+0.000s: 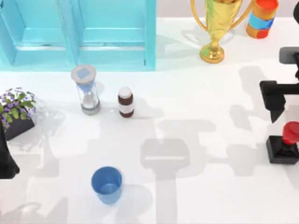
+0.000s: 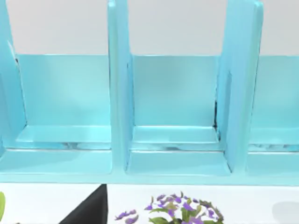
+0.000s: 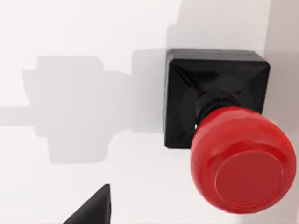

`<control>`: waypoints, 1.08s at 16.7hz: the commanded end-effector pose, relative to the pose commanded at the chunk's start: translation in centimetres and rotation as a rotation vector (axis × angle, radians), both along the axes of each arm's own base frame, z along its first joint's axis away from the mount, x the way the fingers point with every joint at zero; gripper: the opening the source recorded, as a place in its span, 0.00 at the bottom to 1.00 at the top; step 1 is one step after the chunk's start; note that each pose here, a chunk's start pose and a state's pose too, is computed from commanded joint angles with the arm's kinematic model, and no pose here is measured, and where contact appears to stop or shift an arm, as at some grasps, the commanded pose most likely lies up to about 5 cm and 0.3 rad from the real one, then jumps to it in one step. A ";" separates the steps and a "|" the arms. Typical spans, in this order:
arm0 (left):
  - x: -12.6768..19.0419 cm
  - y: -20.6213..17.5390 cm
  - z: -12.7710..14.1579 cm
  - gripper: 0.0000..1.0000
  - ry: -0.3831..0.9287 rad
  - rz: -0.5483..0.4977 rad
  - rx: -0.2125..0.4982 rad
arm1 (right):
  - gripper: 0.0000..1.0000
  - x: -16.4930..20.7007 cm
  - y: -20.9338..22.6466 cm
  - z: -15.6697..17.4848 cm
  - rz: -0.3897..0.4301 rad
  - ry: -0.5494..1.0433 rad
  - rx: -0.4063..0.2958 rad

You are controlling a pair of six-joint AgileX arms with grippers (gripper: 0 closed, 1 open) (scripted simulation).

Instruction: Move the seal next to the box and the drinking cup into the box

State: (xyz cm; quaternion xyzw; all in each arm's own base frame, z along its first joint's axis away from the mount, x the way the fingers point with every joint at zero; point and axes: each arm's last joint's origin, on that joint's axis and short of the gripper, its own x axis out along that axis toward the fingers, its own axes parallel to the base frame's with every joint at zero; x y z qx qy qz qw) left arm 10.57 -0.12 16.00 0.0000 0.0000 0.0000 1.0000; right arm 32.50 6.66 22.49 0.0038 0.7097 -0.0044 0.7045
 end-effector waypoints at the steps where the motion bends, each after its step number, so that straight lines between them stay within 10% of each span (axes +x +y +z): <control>1: 0.0 0.0 0.0 1.00 0.000 0.000 0.000 | 1.00 0.1 0.0 1.1 -0.002 0.001 0.000; 8: 0.0 0.0 0.0 1.00 0.000 0.000 0.000 | 1.00 -0.4 -0.1 8.2 0.000 -0.004 0.000; 18: 0.0 0.0 0.0 1.00 0.000 0.000 0.000 | 1.00 1.0 6.4 6.7 0.004 0.007 -0.006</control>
